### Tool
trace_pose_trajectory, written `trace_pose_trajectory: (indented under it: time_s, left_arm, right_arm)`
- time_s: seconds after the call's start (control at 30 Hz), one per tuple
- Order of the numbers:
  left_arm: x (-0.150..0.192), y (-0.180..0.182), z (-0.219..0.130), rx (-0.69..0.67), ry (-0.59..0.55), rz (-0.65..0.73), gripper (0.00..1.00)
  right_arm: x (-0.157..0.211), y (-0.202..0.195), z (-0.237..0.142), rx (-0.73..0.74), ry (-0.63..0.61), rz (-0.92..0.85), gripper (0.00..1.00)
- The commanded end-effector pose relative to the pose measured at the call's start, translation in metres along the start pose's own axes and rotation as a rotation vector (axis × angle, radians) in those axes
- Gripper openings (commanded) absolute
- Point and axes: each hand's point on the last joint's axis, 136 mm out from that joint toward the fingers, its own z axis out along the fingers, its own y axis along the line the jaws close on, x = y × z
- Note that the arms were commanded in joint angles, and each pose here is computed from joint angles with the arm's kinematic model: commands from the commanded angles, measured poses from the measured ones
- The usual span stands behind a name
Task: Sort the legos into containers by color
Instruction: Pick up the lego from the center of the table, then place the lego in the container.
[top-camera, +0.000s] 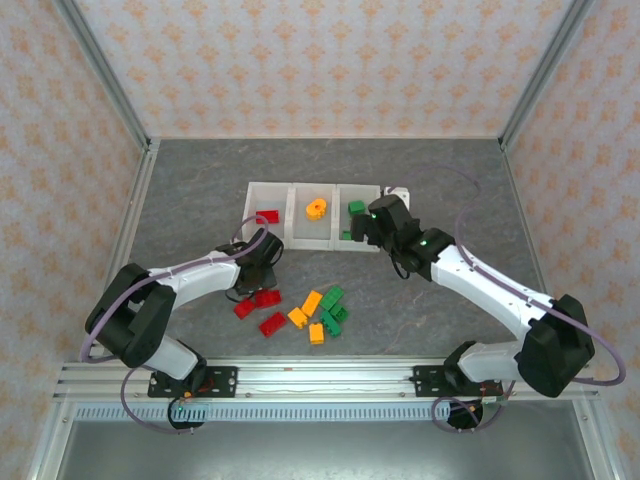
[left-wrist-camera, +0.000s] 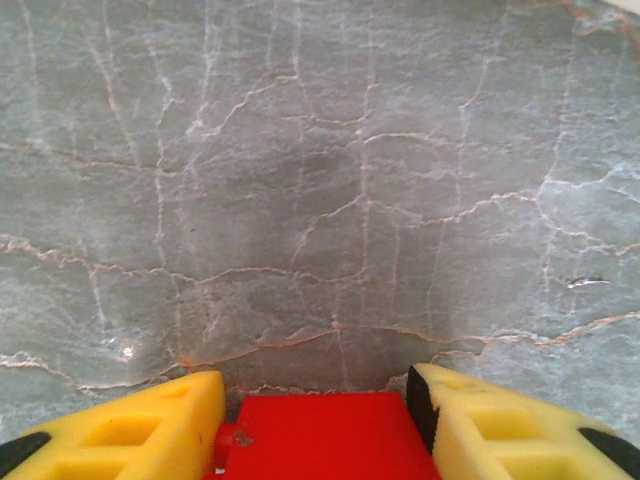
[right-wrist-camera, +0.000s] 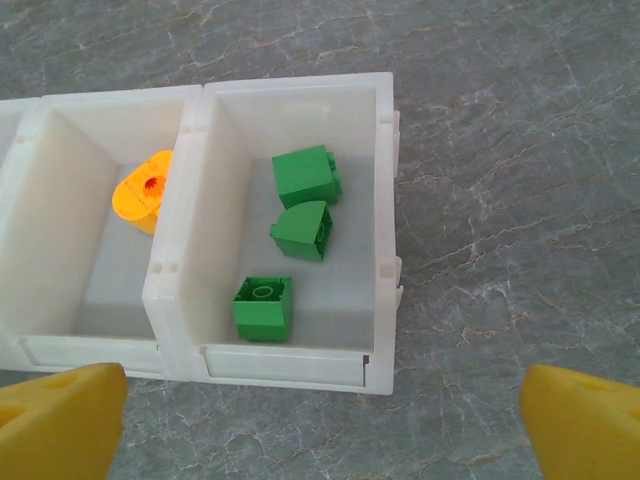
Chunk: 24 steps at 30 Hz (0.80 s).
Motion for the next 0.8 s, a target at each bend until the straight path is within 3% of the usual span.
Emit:
trace_pose_trajectory:
  time_s: [0.0, 0.23, 0.43, 0.53, 0.63, 0.77]
  left_arm:
    - [-0.001, -0.001, -0.001, 0.017, -0.017, 0.008, 0.45]
    - [-0.020, -0.012, -0.029, 0.086, -0.098, 0.007, 0.37]
    - [-0.053, -0.022, -0.064, 0.083, -0.195, 0.053, 0.37]
    - [-0.071, -0.026, -0.073, 0.037, -0.228, 0.092, 0.39]
    - [-0.086, -0.033, -0.073, -0.022, -0.228, 0.134, 0.39]
    - [-0.104, -0.047, -0.062, -0.057, -0.192, 0.157, 0.39]
  right_arm:
    - [-0.013, -0.013, -0.009, 0.062, -0.054, 0.010, 1.00]
    - [-0.038, -0.033, -0.036, 0.106, -0.195, 0.115, 1.00]
    - [-0.065, -0.058, -0.085, 0.083, -0.438, 0.190, 1.00]
    - [-0.069, -0.061, -0.105, 0.029, -0.501, 0.165, 1.00]
    - [-0.058, -0.028, -0.110, -0.166, -0.435, 0.030, 1.00]
    - [-0.022, 0.029, -0.103, -0.456, -0.217, -0.075, 1.00]
